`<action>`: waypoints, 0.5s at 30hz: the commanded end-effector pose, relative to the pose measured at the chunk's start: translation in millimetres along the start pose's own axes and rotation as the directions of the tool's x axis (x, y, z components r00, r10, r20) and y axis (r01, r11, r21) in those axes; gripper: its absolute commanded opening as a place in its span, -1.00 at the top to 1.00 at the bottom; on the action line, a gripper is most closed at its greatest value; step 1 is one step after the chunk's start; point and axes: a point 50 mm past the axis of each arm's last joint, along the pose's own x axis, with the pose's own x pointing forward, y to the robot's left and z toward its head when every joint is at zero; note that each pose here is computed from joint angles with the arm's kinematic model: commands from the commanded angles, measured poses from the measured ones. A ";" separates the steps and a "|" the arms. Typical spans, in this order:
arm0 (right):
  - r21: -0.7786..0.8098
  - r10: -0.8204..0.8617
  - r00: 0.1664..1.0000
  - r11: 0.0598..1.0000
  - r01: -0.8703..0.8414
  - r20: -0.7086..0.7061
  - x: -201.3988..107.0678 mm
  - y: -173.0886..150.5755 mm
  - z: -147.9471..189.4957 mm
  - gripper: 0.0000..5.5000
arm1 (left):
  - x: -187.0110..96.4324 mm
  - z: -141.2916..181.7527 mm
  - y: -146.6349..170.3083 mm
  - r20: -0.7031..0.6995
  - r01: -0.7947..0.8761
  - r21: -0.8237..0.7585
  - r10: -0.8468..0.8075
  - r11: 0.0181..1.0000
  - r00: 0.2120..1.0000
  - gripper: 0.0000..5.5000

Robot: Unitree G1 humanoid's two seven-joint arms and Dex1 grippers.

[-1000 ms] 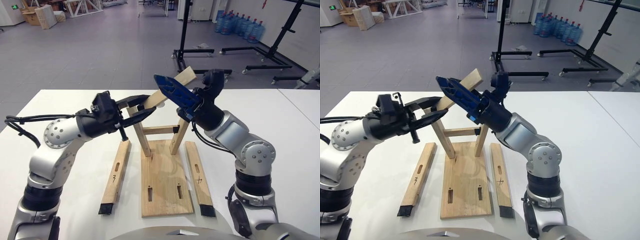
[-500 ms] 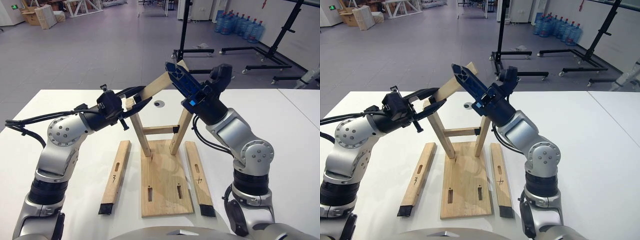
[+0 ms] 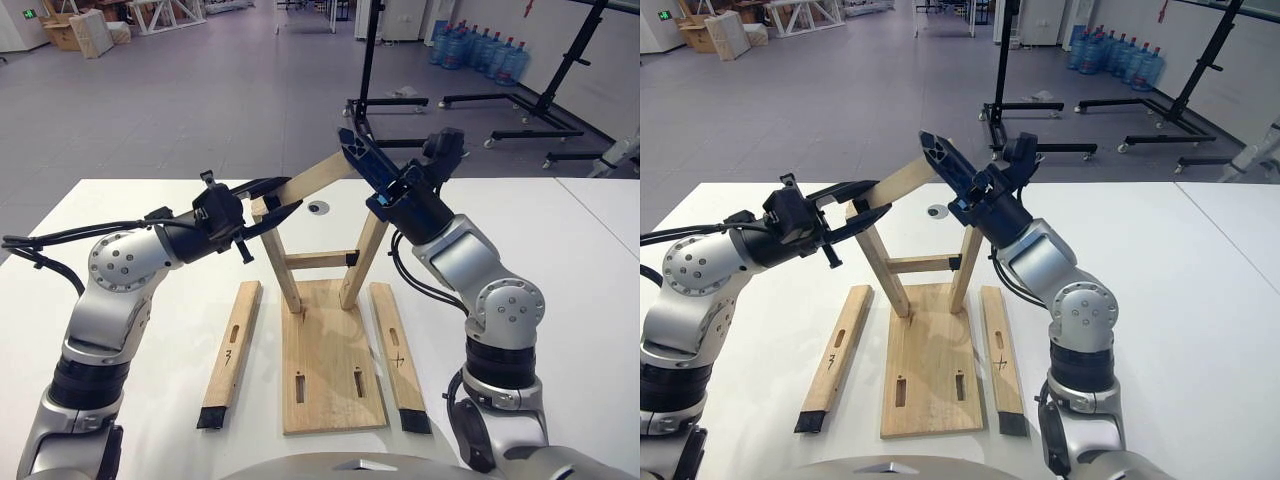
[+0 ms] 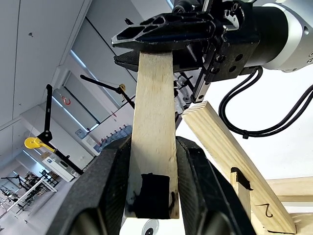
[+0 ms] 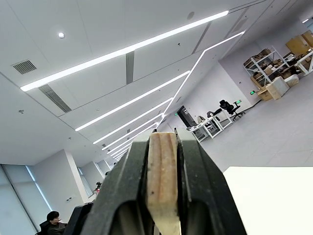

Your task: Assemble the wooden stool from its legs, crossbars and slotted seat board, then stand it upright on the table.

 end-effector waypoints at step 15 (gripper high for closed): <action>0.008 0.171 0.973 0.985 -0.174 0.154 -110.2 18.1 82.6 0.86 | -23.2 -5.2 -16.1 -0.049 -0.059 -0.263 0.048 0.963 0.998 -0.06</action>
